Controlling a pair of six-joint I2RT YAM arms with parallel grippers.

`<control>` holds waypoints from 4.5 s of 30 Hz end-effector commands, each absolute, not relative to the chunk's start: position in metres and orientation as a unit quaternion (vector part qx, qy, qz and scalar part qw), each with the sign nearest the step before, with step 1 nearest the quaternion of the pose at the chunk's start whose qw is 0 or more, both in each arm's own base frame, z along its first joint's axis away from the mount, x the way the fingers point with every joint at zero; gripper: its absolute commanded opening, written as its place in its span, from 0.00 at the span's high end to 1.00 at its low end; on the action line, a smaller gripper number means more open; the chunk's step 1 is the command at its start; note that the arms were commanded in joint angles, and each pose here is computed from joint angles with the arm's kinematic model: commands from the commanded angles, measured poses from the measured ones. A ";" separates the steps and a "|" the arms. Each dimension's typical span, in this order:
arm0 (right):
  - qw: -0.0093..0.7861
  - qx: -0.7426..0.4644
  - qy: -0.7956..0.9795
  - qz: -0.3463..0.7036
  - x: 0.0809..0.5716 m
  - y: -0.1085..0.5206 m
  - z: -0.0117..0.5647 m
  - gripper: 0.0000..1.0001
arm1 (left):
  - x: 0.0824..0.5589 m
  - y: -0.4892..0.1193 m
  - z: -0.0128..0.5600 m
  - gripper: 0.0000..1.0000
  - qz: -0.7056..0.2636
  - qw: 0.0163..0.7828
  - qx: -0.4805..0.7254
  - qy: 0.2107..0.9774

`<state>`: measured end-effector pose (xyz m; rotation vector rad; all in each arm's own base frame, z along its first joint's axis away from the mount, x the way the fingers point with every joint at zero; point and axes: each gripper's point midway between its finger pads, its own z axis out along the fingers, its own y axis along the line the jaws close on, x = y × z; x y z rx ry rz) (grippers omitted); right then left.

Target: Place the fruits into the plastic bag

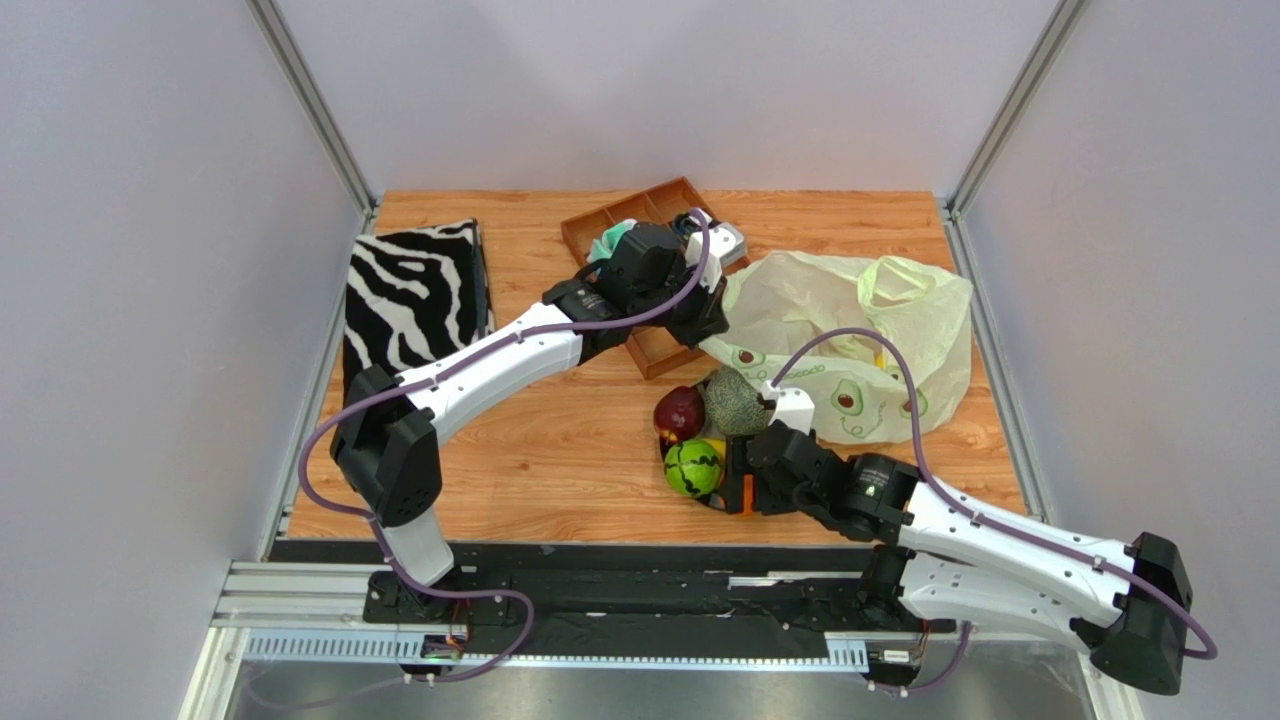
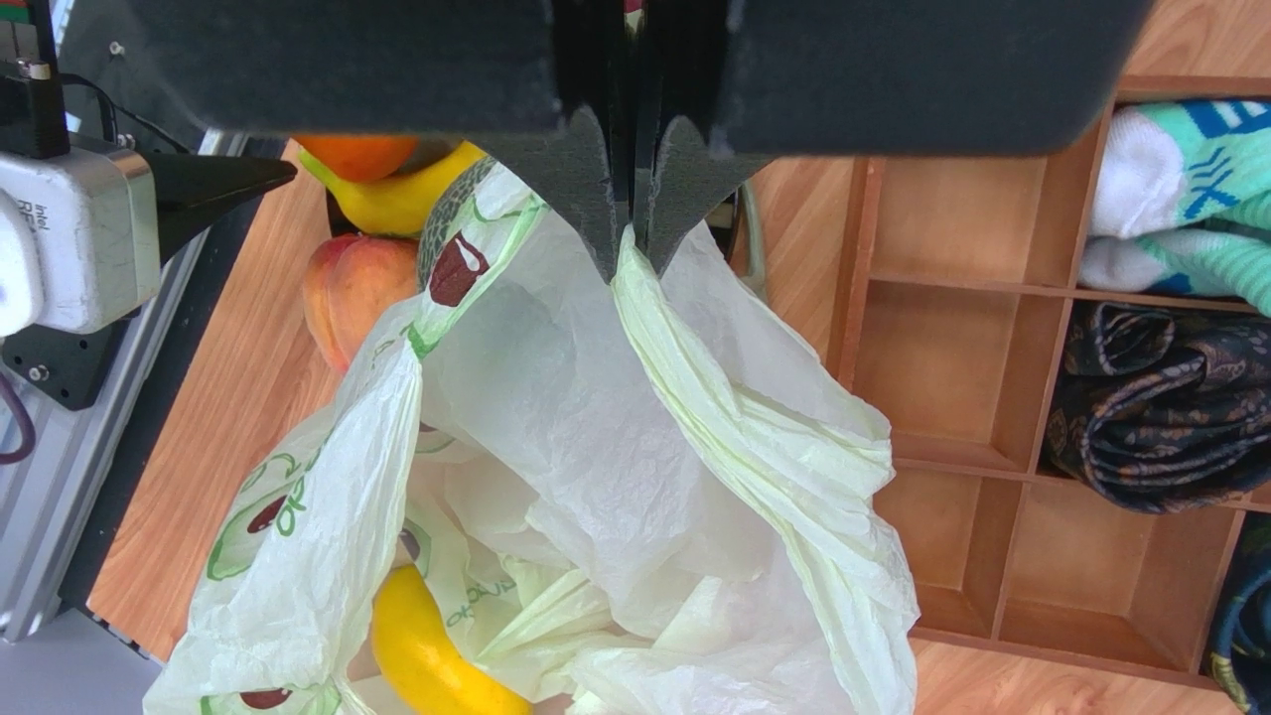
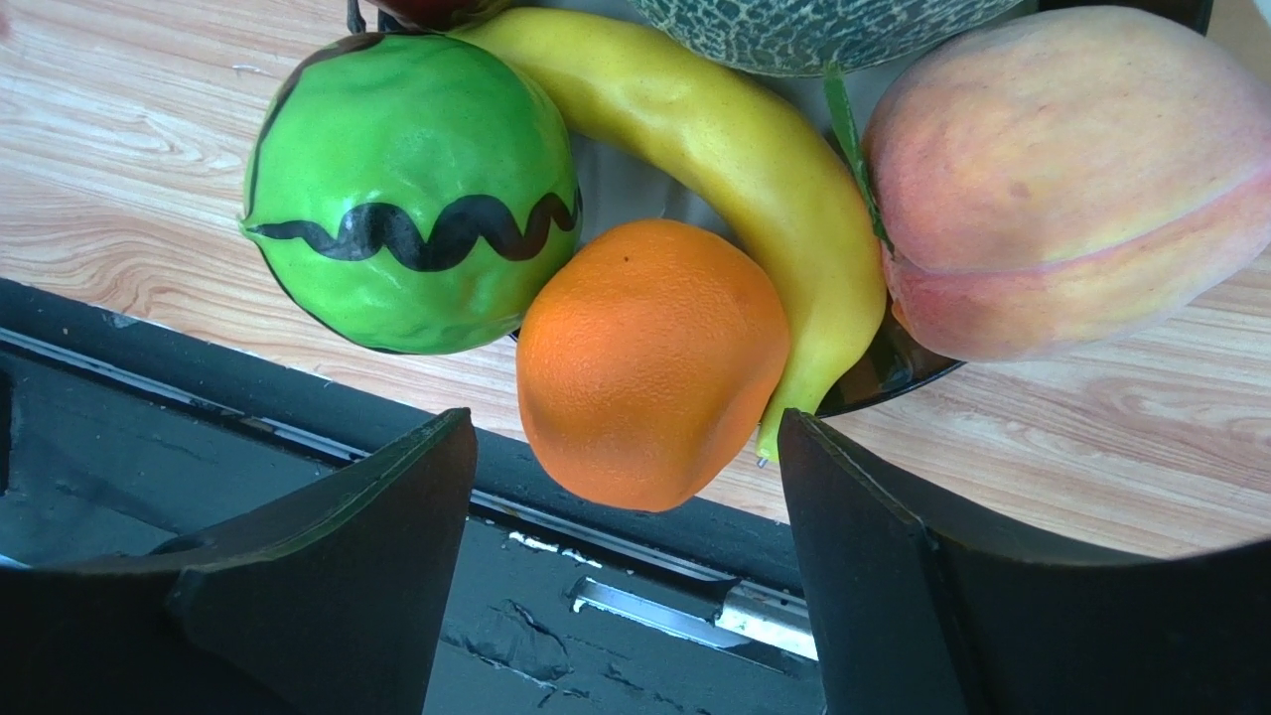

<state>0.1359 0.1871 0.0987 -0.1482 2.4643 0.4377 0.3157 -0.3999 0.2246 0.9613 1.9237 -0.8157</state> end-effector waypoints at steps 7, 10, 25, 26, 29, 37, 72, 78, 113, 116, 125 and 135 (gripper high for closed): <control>0.322 -0.034 0.934 0.152 0.144 0.191 0.093 0.20 | 0.320 -0.407 0.245 1.00 -0.338 0.425 0.379 0.750; 0.321 -0.034 0.935 0.145 0.145 0.191 0.088 0.19 | 0.320 -0.407 0.246 1.00 -0.339 0.425 0.379 0.749; 0.326 -0.047 0.936 0.127 0.153 0.196 0.076 0.20 | 0.319 -0.407 0.246 1.00 -0.340 0.424 0.379 0.749; 0.326 -0.047 0.936 0.125 0.153 0.195 0.076 0.22 | 0.319 -0.407 0.246 1.00 -0.339 0.425 0.379 0.749; 0.326 -0.046 0.937 0.117 0.152 0.191 0.075 0.32 | 0.319 -0.407 0.245 1.00 -0.340 0.424 0.379 0.749; 0.333 -0.042 0.934 0.120 0.151 0.186 0.080 0.50 | 0.319 -0.407 0.246 1.00 -0.340 0.423 0.379 0.749; 0.519 -0.053 0.818 0.242 0.220 0.170 0.274 0.66 | 0.318 -0.408 0.245 1.00 -0.342 0.422 0.381 0.748; 0.568 -0.028 0.783 0.251 0.264 0.149 0.324 0.67 | 0.315 -0.411 0.245 1.00 -0.351 0.417 0.388 0.743; 0.419 0.126 0.896 -0.082 0.401 0.001 0.138 0.64 | 0.320 -0.406 0.247 1.00 -0.339 0.424 0.389 0.744; 0.411 0.131 0.897 -0.096 0.400 -0.006 0.134 0.58 | 0.320 -0.406 0.247 1.00 -0.340 0.423 0.388 0.745; 0.392 0.129 0.908 -0.069 0.401 -0.001 0.122 0.21 | 0.320 -0.407 0.245 1.00 -0.342 0.420 0.390 0.744; 0.393 0.127 0.909 -0.057 0.402 0.003 0.125 0.17 | 0.319 -0.406 0.246 1.00 -0.342 0.421 0.390 0.744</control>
